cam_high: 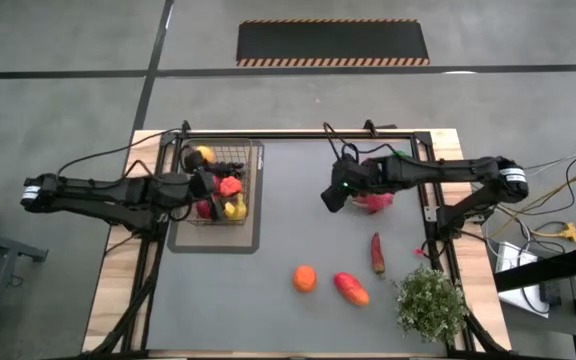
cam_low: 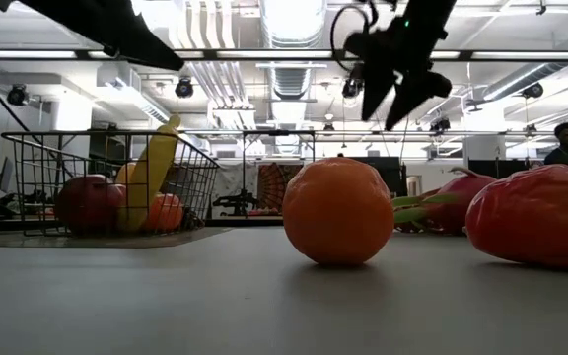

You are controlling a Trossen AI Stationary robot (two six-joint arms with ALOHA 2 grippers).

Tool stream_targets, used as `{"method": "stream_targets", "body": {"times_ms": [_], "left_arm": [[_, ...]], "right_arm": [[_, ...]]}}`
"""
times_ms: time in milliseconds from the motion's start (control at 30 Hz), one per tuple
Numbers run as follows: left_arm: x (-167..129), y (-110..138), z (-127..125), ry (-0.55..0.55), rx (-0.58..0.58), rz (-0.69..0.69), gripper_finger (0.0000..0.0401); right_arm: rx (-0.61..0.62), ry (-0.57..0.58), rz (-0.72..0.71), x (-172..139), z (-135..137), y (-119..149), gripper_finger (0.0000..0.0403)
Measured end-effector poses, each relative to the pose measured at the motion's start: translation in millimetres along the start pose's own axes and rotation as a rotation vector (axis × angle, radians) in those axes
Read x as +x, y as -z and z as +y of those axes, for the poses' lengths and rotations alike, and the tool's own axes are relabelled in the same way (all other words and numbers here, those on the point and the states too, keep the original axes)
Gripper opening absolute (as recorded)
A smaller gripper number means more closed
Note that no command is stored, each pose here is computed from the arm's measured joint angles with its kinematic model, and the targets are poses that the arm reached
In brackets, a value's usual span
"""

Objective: Build produce basket
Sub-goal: Put the pink dragonfruit into the gold wire basket

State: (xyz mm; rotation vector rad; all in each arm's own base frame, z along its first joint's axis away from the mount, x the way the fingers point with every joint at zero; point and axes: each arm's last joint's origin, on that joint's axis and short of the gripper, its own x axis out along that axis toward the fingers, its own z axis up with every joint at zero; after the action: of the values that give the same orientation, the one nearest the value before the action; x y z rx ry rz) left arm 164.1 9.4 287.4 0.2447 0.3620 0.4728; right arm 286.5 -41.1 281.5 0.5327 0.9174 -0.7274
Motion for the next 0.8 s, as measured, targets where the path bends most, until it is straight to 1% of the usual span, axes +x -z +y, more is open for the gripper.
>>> {"method": "stream_targets", "body": {"times_ms": [133,200,233,333,400,500,600,800], "left_arm": [[-7,3,3,0.000,-0.008,-0.052,0.0325],[-11,2,6,-0.004,-0.007,-0.076,0.0325],[-12,3,6,-0.005,-0.003,-0.080,0.0325],[-14,8,7,-0.002,0.015,-0.080,0.0325],[-16,10,8,-0.003,0.014,-0.087,0.0325],[-19,12,9,-0.006,0.006,-0.100,0.0325],[-21,13,10,-0.007,0.004,-0.105,0.0325],[-21,14,10,-0.006,0.009,-0.096,0.0325]], "right_arm": [[0.009,0.085,0.124,14,-9,-6,0.0249],[-0.026,0.113,0.181,22,-14,-9,0.0249],[-0.068,0.118,0.207,26,-15,-10,0.0249],[-0.273,0.128,0.292,38,-18,-9,0.0249],[-0.383,0.136,0.350,46,-18,-5,0.0250],[-0.501,0.153,0.439,60,-18,0,0.0259],[-0.584,0.178,0.531,74,-19,6,0.0272],[-0.621,0.205,0.615,99,-17,13,0.0285]]}}
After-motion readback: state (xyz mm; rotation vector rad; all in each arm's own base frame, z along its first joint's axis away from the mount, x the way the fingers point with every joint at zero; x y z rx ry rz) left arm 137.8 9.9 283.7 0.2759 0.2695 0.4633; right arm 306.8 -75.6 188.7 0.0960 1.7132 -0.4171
